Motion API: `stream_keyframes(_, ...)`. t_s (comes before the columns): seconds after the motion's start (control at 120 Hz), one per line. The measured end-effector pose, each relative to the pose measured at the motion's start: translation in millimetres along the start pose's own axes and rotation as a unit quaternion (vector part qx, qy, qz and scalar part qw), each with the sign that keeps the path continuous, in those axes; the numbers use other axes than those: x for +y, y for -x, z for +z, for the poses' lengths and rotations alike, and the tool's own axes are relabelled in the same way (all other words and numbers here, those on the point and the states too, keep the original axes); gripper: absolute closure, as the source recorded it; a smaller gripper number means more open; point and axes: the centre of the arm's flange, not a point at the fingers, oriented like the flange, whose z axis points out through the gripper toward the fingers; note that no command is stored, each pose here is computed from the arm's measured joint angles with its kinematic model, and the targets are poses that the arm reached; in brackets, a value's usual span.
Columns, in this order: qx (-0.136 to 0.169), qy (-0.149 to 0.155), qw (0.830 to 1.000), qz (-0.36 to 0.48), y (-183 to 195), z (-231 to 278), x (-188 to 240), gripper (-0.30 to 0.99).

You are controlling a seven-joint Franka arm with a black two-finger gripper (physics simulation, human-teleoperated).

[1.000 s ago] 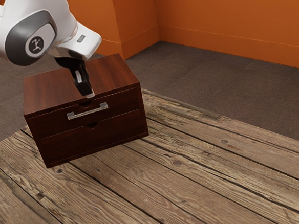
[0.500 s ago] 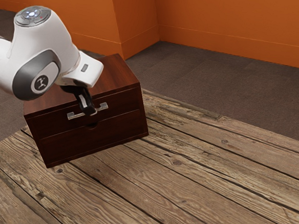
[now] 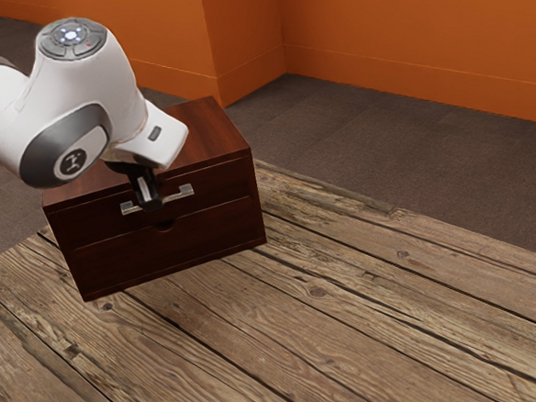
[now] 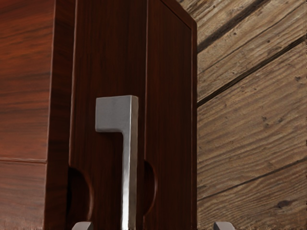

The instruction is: Pull the drawer handle with one arm to open the drawer

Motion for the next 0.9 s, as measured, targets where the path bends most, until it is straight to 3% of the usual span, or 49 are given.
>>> stream_keyframes(0.275,-0.019,0.014,1.000,-0.011,-4.0,21.1,8.4,0.42)
stream_keyframes(0.9,-0.017,0.016,0.999,-0.031,-26.4,41.9,0.3,0.43)
